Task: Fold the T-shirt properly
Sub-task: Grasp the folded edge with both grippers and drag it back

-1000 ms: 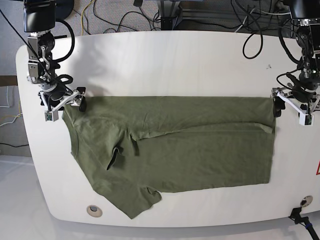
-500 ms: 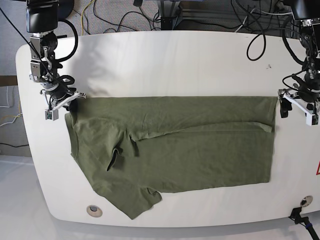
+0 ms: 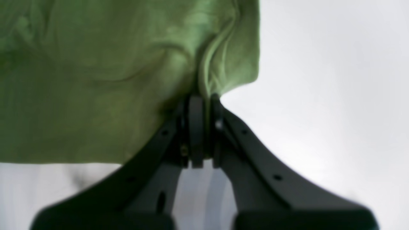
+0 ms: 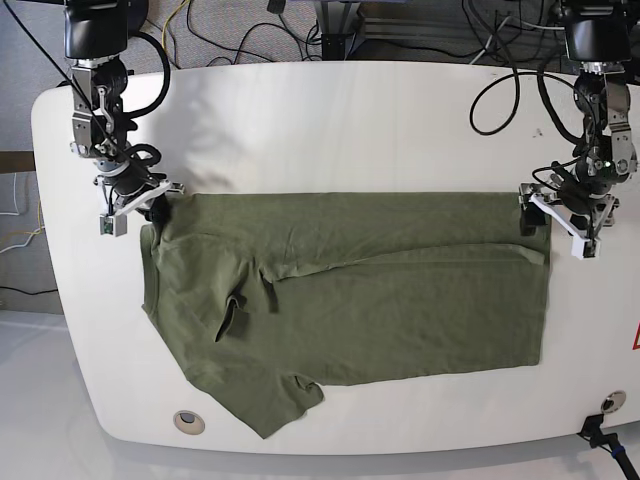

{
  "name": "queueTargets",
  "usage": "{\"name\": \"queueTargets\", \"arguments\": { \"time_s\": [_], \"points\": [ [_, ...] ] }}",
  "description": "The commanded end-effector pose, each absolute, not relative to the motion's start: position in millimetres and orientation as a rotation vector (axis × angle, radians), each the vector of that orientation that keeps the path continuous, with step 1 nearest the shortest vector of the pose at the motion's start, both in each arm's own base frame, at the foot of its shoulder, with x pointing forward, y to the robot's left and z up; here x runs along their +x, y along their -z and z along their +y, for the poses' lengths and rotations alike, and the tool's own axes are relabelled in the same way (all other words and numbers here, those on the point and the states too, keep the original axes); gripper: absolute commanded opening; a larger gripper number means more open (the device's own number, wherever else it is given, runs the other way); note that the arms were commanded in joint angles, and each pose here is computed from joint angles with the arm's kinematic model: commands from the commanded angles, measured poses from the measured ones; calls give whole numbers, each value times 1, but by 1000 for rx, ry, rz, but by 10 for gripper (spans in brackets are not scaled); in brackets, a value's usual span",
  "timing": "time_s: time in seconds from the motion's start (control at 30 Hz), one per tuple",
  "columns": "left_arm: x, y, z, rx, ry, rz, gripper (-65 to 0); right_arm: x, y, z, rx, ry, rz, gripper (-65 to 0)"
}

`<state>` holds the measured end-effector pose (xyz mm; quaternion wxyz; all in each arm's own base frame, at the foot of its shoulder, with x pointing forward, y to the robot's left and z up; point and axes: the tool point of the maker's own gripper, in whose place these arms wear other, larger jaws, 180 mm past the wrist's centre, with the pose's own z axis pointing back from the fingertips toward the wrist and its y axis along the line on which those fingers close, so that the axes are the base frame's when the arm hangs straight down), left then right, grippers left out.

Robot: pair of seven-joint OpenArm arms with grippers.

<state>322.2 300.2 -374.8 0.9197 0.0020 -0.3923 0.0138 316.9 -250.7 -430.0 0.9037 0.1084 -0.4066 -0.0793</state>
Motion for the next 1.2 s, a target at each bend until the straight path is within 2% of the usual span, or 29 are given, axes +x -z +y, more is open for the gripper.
{"name": "queueTargets", "arguments": {
  "time_s": [0.0, 0.27, 0.33, 0.43, 0.47, 0.53, 0.63, 1.17],
  "points": [
    [323, 374, 316, 38, -41, -799, -128, 308, 436, -249, 213, 135, -781, -650],
    [324, 392, 316, 27, -52, -748, -133, 308, 430, -244, 221, 122, -795, -650],
    [324, 393, 316, 27, -53, -747, -205, 308, 431, -243, 222, 123, -795, -650],
    [324, 393, 316, 27, -53, -747, -407, 308, 431, -243, 224, 123, -795, -650],
    [324, 393, 316, 27, -53, -747, -453, 308, 431, -243, 224, 123, -795, -650],
    [323, 394, 316, 27, -53, -743, -503, 308, 431, -243, 224, 123, -795, -650],
    [321, 395, 316, 27, -53, -739, -544, 308, 431, -243, 224, 123, -795, -650],
    [296, 412, 315, 30, -46, -681, -560, 301, 428, -237, 233, 108, -797, -650]
  ]
}}
